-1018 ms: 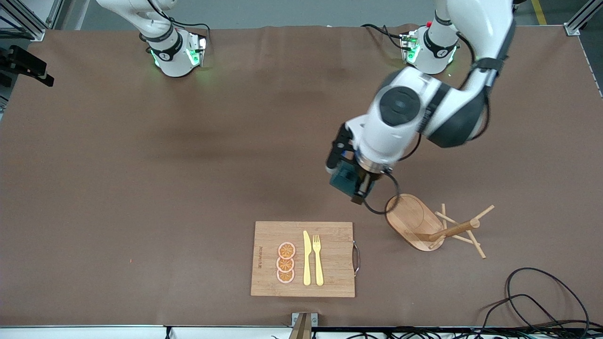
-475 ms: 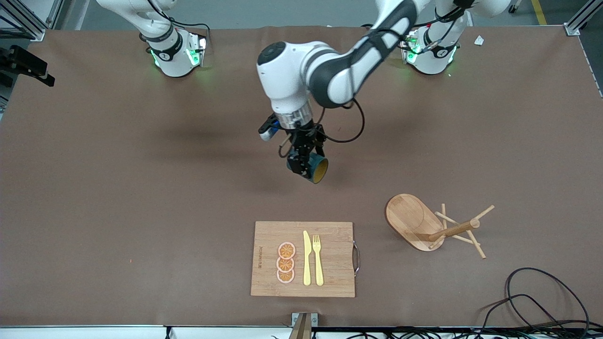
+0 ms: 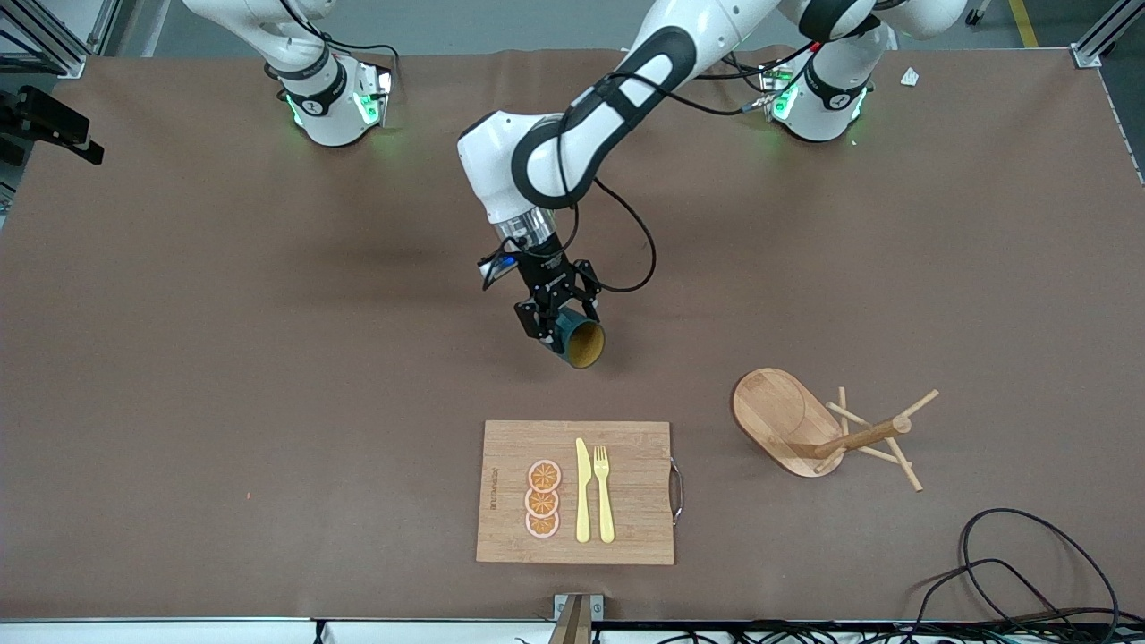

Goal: Transfer cup from left to right arm and place
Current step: 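Lift the teal mug off the stand and carry it toward mid-table, then lower the teal mug upright onto the table and open the left gripper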

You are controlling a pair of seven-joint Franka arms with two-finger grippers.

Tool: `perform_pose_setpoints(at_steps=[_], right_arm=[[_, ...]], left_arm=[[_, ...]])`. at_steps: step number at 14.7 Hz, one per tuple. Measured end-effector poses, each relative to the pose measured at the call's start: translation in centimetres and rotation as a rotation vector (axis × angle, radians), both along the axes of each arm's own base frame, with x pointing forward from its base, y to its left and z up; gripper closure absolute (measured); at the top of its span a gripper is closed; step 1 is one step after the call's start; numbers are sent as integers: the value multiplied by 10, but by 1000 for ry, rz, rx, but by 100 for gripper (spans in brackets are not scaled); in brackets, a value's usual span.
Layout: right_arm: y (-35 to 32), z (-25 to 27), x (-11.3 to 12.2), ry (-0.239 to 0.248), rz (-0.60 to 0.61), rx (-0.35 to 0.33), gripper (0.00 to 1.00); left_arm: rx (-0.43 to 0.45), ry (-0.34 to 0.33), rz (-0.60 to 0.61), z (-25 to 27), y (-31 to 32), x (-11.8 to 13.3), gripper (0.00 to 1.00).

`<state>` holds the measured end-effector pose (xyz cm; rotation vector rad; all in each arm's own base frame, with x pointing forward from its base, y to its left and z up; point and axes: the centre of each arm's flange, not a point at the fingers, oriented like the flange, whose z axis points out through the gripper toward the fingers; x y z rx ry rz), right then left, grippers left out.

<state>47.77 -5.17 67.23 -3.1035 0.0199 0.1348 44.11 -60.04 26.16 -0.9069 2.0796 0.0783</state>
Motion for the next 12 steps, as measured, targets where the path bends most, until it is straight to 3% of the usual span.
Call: perform_pose_setpoints(at_steps=[3, 7, 12], right_arm=[[0, -1, 1, 2, 0, 0, 0], [-1, -6, 4, 14, -3, 0, 0], [-2, -7, 5, 15, -4, 0, 0]], left_arm=[[76, -64, -81, -21, -10, -9, 15], [162, -101, -155, -52, -18, -24, 15], [326, -213, -138, -70, -18, -44, 15]])
